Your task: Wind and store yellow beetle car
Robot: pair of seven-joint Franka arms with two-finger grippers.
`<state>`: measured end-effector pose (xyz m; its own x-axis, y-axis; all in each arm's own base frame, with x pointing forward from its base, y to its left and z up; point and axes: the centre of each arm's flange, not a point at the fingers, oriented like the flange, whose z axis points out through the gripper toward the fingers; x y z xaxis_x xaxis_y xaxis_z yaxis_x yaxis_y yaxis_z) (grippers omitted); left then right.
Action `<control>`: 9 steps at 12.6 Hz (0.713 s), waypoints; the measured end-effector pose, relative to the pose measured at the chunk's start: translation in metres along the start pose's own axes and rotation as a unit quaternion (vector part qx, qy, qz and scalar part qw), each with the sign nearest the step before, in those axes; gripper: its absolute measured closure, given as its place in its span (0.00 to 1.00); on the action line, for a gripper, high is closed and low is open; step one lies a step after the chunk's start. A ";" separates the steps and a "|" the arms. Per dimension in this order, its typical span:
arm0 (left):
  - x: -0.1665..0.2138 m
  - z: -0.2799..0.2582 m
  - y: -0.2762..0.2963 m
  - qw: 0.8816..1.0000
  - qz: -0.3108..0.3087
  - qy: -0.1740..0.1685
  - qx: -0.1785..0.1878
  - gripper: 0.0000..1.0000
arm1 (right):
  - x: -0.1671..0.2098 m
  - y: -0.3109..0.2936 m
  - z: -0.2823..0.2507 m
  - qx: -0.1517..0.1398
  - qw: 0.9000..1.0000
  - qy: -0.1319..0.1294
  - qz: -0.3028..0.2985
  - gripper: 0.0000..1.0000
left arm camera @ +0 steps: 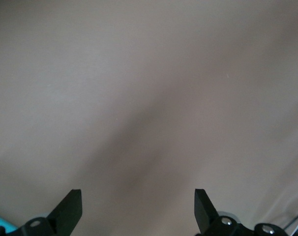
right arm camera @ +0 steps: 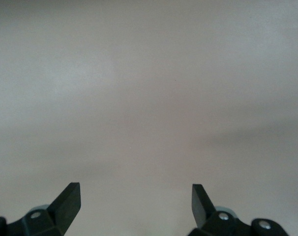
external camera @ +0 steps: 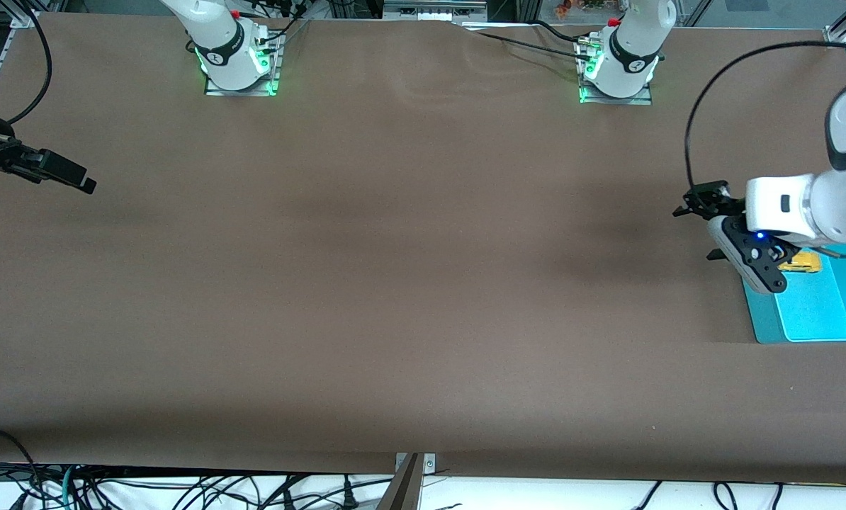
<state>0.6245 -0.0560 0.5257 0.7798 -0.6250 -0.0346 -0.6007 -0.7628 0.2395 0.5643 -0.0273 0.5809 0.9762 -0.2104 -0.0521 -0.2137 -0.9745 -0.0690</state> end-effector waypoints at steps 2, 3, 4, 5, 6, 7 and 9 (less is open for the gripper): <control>-0.006 -0.031 0.026 0.991 -0.124 0.009 0.039 0.00 | 0.000 0.000 0.000 0.000 1.000 0.000 0.000 0.00; -0.014 -0.042 0.027 0.982 -0.180 0.014 0.048 0.00 | 0.000 0.000 0.000 0.000 1.000 0.000 0.000 0.00; -0.025 -0.051 0.025 0.974 -0.219 0.016 0.054 0.00 | 0.000 0.000 0.000 0.000 1.000 0.000 0.000 0.00; -0.032 -0.057 0.023 0.970 -0.238 0.014 0.055 0.00 | 0.000 0.000 0.000 0.000 1.000 0.000 0.000 0.00; -0.038 -0.060 0.022 0.968 -0.246 0.010 0.057 0.00 | 0.000 0.000 0.000 0.000 1.000 0.000 0.000 0.00; -0.043 -0.063 0.022 0.966 -0.252 0.005 0.063 0.00 | 0.000 0.000 0.000 0.000 1.000 0.000 0.000 0.00; -0.056 -0.079 0.021 0.961 -0.265 0.013 0.074 0.00 | 0.000 0.000 0.000 -0.001 1.000 0.001 0.000 0.00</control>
<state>0.5819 -0.0240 0.6091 0.9862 -0.1399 -0.0888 -0.1354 -0.9893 0.0551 0.5643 -0.0276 0.5813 0.9763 -0.2103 -0.0510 -0.2135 -0.9747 -0.0669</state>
